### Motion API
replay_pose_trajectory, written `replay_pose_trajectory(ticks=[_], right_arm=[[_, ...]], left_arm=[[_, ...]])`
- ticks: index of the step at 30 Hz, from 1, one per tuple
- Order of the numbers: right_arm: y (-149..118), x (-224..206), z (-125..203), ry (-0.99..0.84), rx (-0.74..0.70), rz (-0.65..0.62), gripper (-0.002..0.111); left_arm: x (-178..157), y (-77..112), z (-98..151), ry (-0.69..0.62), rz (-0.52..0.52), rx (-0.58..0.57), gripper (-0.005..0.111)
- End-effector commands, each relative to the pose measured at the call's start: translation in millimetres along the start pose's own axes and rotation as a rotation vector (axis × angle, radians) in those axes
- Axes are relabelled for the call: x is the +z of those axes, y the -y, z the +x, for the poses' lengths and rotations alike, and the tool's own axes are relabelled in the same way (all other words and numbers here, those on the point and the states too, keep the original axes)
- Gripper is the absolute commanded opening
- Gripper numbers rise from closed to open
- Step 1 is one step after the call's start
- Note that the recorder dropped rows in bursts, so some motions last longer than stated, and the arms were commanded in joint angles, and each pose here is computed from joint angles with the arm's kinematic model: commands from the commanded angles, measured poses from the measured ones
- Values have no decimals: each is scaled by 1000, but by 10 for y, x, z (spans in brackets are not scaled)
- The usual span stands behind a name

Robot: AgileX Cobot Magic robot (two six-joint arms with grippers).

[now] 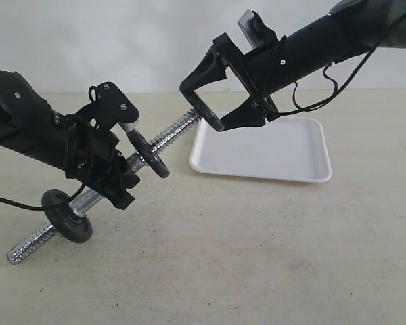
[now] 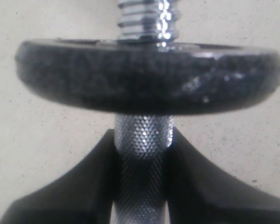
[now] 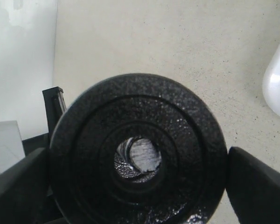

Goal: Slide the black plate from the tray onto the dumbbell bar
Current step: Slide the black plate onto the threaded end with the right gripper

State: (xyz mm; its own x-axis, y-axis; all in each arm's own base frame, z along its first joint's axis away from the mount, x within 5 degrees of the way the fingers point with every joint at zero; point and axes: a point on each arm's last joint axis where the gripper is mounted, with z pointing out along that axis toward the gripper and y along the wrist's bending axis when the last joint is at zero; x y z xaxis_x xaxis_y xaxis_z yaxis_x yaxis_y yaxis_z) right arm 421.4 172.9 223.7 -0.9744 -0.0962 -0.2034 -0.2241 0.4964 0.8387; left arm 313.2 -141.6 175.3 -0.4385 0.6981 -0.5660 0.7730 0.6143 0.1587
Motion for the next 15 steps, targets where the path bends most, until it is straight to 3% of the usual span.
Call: replay_pose_trajectory(ticks=[1,15], right_arm=[[-206,-49,15,-2,-37,-55,0],[-184,-22,43,-28,-38,-13,0]], left_arm=[[-256,-148,-265,157,-144,-39,4],[-367,-160,-313,191,-169,-35,4]])
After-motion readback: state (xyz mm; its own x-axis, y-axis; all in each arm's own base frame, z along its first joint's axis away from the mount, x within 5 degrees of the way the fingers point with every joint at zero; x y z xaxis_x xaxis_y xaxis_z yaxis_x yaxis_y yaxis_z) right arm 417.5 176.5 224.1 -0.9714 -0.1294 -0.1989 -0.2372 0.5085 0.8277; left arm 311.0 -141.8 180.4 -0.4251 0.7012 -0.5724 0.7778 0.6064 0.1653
